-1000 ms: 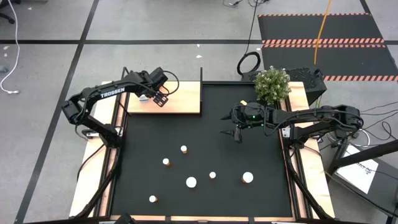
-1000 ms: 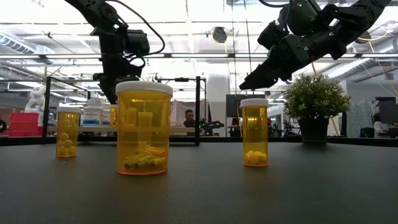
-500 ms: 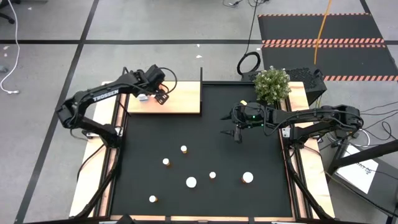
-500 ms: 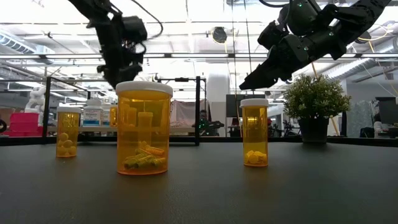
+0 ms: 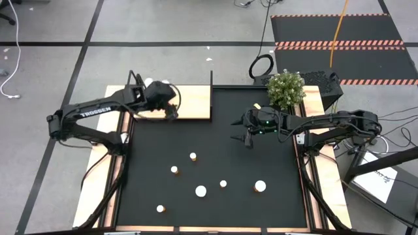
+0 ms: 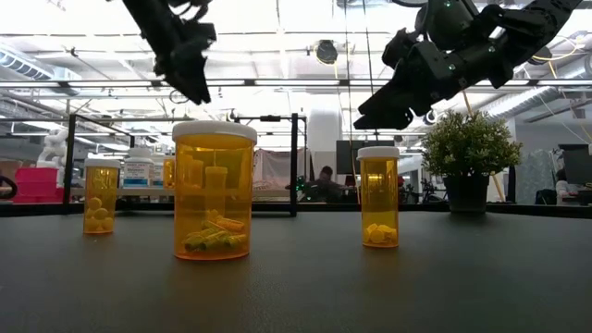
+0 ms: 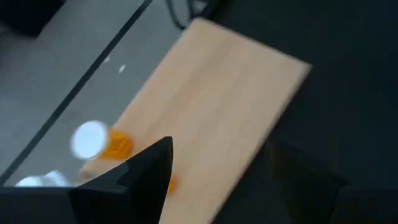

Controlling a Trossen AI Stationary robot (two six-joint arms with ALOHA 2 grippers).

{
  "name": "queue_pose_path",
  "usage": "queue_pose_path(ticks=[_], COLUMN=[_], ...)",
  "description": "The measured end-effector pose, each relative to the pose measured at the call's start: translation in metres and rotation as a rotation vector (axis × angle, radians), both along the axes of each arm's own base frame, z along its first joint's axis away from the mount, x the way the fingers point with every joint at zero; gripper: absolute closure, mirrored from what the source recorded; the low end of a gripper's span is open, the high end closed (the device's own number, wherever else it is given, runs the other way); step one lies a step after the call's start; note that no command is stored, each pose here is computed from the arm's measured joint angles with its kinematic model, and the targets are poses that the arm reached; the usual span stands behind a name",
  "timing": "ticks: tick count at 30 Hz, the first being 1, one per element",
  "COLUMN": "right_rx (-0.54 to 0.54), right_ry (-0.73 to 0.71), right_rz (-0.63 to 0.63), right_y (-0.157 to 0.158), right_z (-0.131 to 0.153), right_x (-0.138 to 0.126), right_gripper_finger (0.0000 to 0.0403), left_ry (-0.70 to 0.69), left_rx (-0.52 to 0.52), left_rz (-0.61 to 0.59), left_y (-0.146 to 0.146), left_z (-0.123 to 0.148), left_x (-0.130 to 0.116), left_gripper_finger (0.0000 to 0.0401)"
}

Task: Pick and place medicine bottles onto shelf by color
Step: Put the small orange pill bottle on the shelf

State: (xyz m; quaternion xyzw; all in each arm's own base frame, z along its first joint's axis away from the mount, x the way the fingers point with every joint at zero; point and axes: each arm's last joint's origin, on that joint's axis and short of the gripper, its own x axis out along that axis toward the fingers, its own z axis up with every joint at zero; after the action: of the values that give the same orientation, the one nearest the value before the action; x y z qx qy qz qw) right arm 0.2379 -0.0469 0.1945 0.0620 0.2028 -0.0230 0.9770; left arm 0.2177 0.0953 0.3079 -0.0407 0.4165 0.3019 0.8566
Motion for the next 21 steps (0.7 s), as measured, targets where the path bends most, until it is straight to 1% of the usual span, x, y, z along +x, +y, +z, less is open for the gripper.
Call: queue_pose_path(ticks=[8,12,18,21], right_rx=[-0.052,-0.023,0.050,0.060], right_ry=[0.004,-0.014,-0.041,-0.041], right_rz=[-0.080,-0.091,-0.118,-0.100], right_y=[0.005,0.006,0.007,0.013], right_z=[0.000,0.002,0.004,0.004], right_x=[0.002,0.002,0.003,0.004], right_gripper_finger=[0.0101,0.0101,0.0101,0.0101], left_ry=[-0.040,-0.051,-0.120,-0.140], left_rx=[0.004,-0.011,-0.022,-0.026], left_rz=[-0.209,-0.281,-0.382,-0.436], left_y=[-0.050,-0.071,-0.102,-0.116], left_z=[0.007,0.007,0.011,0.012], left_x=[0.010,0.013,0.018,0.019], left_gripper_finger=[0.0141,0.0141,0.0141,0.0142])
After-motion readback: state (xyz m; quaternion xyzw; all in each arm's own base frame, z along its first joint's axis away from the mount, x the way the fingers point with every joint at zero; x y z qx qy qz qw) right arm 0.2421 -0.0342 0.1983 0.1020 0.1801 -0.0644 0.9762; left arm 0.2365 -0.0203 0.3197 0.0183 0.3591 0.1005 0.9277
